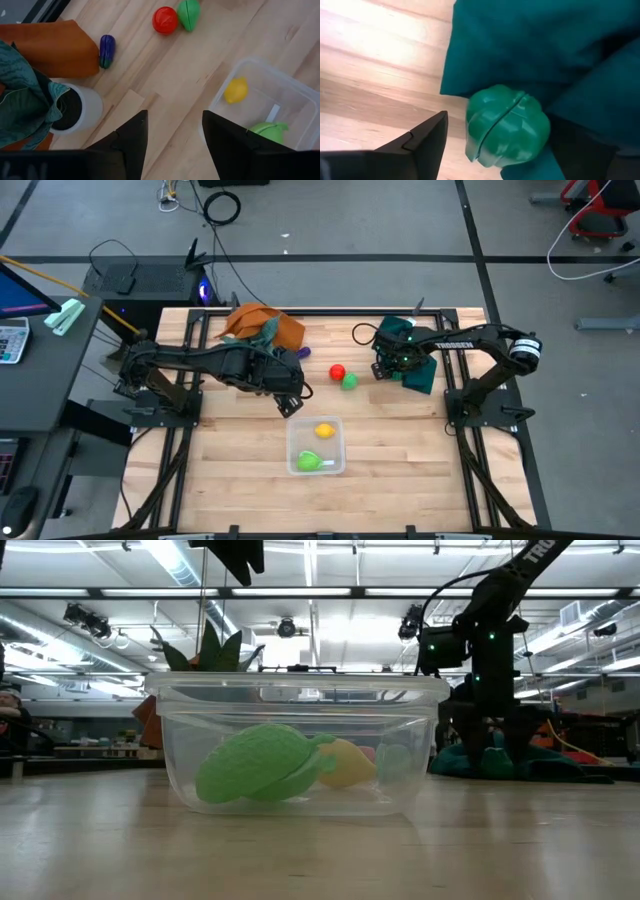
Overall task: Pick and placing Produce into tupperware
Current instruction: Put the bell pepper into the transparent bin
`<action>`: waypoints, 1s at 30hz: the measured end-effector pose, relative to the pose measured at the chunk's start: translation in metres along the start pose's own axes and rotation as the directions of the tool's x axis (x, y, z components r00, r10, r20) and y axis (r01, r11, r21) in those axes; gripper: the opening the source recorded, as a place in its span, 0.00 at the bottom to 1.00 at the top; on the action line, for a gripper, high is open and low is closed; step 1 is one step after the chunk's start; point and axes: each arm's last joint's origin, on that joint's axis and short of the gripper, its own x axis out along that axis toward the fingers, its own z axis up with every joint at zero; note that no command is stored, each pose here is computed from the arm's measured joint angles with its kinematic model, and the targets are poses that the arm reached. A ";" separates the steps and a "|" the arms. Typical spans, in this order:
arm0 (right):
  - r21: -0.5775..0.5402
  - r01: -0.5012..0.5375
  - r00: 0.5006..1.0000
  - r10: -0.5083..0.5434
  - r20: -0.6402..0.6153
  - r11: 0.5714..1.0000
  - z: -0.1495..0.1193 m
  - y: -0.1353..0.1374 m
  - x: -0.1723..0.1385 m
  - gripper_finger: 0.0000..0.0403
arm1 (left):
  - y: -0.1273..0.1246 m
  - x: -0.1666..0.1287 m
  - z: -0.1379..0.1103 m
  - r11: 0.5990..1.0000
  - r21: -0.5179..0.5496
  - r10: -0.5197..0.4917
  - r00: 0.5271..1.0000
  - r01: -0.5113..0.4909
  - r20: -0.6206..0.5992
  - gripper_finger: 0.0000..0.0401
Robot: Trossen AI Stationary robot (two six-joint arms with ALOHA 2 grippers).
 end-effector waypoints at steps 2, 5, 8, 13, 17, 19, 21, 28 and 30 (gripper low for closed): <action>0.000 0.003 1.000 -0.003 0.003 1.000 0.000 0.000 0.000 0.67 | 0.000 0.000 0.000 1.000 0.000 0.000 1.000 0.000 0.000 0.47; 0.003 0.004 1.000 -0.004 0.004 1.000 0.000 0.000 0.000 0.62 | 0.000 0.000 0.000 1.000 0.000 0.000 1.000 0.000 0.000 0.47; 0.003 0.006 1.000 -0.006 0.002 1.000 0.000 0.000 0.000 0.56 | 0.000 0.000 0.000 1.000 0.000 0.000 1.000 0.000 0.000 0.47; 0.003 -0.012 1.000 0.012 0.017 1.000 -0.001 -0.001 -0.005 0.49 | 0.000 0.000 0.000 1.000 -0.001 0.008 1.000 -0.008 0.005 0.46; 0.005 -0.044 0.998 0.044 0.049 0.999 -0.002 -0.003 -0.016 0.47 | 0.000 0.000 0.000 1.000 -0.001 0.008 1.000 -0.008 0.005 0.46; 0.013 -0.069 0.996 0.068 0.060 0.998 -0.003 -0.004 -0.021 0.47 | 0.000 0.000 0.000 1.000 -0.001 0.008 1.000 -0.008 0.005 0.46; 0.019 -0.098 0.993 0.096 0.075 0.995 -0.004 -0.004 -0.028 0.47 | 0.000 0.000 0.000 1.000 -0.001 0.008 1.000 -0.008 0.005 0.46; -0.056 -0.188 0.972 0.194 0.132 0.980 -0.019 0.004 -0.061 0.47 | 0.000 0.000 0.000 1.000 0.000 0.008 1.000 -0.008 0.005 0.44; -0.083 -0.214 0.964 0.224 0.145 0.973 -0.023 0.008 -0.071 0.46 | 0.000 0.000 0.000 1.000 0.000 0.007 1.000 -0.007 0.005 0.44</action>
